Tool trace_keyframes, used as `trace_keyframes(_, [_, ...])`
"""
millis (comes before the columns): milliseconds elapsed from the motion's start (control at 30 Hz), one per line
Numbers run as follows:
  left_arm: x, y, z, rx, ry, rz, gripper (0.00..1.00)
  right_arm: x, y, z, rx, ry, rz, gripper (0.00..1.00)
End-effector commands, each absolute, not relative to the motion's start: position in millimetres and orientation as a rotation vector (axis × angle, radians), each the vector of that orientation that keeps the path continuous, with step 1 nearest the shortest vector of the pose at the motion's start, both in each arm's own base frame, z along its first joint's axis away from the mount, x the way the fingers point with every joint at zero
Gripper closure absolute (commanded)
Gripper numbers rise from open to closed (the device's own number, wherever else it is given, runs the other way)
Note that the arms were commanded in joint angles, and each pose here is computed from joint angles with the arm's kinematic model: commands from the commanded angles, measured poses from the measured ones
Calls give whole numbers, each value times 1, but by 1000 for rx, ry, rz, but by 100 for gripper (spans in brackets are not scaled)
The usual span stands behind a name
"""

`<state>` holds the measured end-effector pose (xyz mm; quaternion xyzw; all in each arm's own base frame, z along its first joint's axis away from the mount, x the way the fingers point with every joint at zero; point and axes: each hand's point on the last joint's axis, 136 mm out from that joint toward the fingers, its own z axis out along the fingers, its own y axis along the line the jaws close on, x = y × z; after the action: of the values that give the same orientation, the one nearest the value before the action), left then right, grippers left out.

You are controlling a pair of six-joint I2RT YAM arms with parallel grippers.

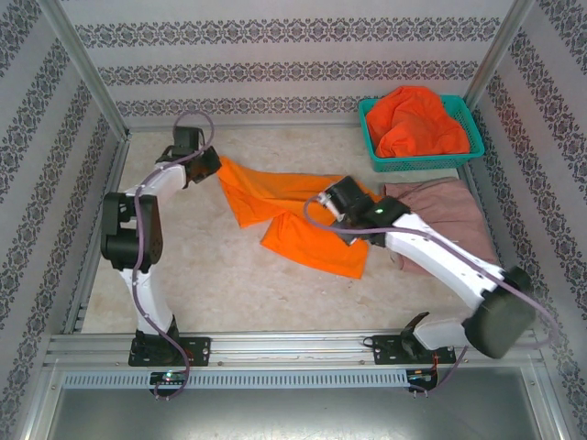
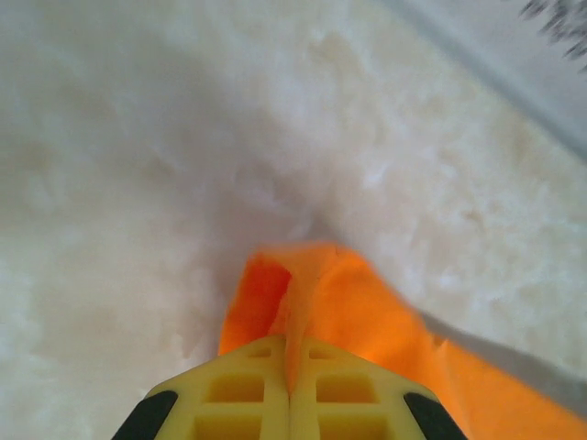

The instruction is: Fold and stack the shorts

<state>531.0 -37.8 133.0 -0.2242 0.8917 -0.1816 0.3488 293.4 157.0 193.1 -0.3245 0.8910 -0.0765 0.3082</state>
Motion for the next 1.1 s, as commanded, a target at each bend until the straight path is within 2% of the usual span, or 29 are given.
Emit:
trace_keyframes(0, [530, -12, 258, -483, 2081, -397, 100, 301, 158, 276, -659, 2157, -26, 100])
trace_keyframes(300, [472, 16, 455, -405, 1751, -330, 100, 266, 163, 406, -561, 1886, 265, 100])
trace_keyframes(567, [404, 42, 582, -397, 1520, -158, 100, 211, 213, 502, -622, 1654, 615, 100])
trace_keyframes(800, [354, 53, 652, -397, 1339, -92, 100, 172, 241, 555, -677, 1494, 802, 100])
trace_keyframes(967, [337, 60, 674, -408, 1263, -46, 100, 165, 248, 558, -671, 1477, 821, 100])
trace_keyframes(1067, [348, 61, 671, -408, 1273, -32, 100, 175, 246, 547, -613, 1526, 787, 100])
